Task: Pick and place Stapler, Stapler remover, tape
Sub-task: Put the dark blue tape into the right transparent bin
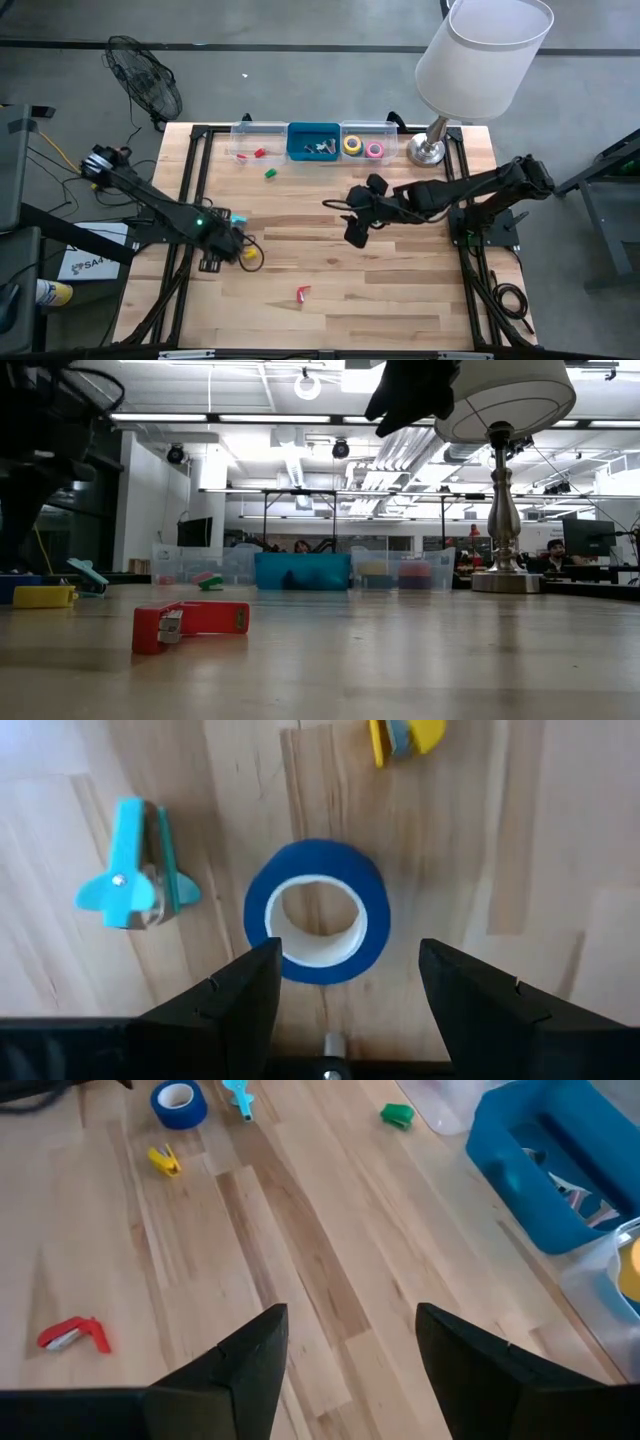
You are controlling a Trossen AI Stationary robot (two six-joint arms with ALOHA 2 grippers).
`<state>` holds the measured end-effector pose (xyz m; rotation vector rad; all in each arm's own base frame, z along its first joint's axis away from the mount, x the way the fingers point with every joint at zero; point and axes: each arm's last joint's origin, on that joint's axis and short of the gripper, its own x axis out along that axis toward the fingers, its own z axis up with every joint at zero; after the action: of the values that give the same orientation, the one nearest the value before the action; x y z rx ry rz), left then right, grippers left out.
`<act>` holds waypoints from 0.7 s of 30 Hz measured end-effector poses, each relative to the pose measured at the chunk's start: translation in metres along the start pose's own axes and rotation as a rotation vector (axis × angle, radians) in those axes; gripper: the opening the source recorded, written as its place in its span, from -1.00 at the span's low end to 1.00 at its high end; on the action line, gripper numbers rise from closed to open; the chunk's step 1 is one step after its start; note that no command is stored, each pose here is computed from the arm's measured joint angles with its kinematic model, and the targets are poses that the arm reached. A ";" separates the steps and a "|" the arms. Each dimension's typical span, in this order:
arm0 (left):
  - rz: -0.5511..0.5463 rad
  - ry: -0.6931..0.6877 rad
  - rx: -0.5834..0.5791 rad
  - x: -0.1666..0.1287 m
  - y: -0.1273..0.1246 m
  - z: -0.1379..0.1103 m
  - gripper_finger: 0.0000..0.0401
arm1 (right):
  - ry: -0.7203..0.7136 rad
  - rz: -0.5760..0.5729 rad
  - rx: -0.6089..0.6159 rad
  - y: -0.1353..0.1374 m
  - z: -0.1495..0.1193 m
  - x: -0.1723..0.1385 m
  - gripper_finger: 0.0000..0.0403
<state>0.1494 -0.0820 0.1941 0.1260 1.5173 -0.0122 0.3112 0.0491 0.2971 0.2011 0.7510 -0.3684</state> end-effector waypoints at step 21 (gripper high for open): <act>-0.038 0.092 -0.154 0.050 -0.011 0.008 -0.12 | -0.001 0.048 0.010 0.016 -0.007 -0.007 0.06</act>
<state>0.1592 -0.0903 0.1439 -0.0254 1.6065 0.0808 0.3084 0.0676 0.2974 0.2278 0.7427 -0.3267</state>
